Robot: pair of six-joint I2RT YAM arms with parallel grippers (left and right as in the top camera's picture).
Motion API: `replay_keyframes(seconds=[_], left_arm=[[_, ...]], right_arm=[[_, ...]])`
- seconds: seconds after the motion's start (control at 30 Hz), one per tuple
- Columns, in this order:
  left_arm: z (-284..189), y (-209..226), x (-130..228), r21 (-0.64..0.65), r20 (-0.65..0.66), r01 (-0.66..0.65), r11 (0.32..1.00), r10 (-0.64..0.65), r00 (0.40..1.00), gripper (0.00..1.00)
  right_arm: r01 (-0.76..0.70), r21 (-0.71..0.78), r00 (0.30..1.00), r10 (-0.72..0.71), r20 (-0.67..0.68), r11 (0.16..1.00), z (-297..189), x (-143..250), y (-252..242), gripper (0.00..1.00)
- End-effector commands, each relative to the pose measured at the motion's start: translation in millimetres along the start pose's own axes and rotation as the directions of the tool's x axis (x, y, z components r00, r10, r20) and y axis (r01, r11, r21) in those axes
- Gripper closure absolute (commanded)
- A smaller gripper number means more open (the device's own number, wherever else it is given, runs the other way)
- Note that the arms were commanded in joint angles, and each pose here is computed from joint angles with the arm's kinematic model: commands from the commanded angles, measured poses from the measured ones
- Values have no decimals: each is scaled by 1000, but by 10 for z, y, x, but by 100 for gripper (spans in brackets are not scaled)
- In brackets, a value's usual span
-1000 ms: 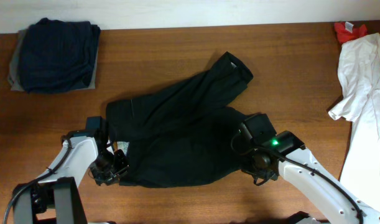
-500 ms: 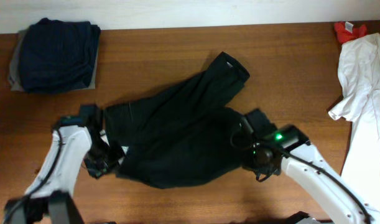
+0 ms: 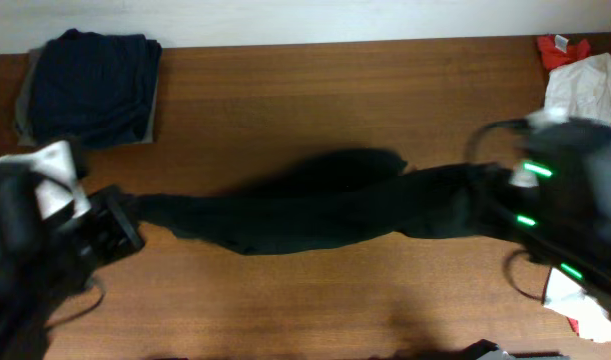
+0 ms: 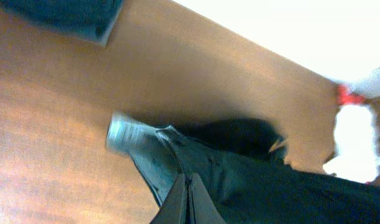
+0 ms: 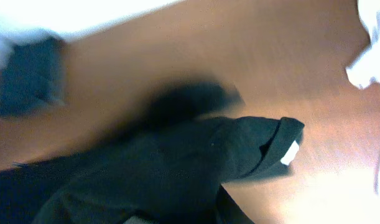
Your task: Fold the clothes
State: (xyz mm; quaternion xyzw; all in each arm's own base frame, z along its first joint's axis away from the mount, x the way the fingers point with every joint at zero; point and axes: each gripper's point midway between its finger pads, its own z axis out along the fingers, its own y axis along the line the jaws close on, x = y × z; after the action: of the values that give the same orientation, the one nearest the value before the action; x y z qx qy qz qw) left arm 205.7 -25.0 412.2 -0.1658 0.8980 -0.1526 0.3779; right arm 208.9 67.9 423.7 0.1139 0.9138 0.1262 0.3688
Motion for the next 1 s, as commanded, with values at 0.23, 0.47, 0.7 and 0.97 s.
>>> replay_keyframes(seconds=[0.23, 0.47, 0.7, 0.97], left_arm=[[-1422, -115, -501, 54, 497, 10, 998, -36, 867, 99], [-889, -63, -817, -46, 418, 51, 998, -28, 908, 99], [327, 133, -1004, -240, 139, 66, 969, -33, 990, 99], [1294, 429, -1012, -403, -68, 16, 915, -47, 997, 99]], right_arm=[[47, -93, 941, -13, 339, 995, -980, -394, -147, 69], [34, 58, 949, -50, 310, 998, -603, -591, -156, 80], [138, 69, 981, -146, 126, 988, 82, -582, 177, 43], [239, -103, 924, -259, -280, 965, 1068, 15, 639, 41]])
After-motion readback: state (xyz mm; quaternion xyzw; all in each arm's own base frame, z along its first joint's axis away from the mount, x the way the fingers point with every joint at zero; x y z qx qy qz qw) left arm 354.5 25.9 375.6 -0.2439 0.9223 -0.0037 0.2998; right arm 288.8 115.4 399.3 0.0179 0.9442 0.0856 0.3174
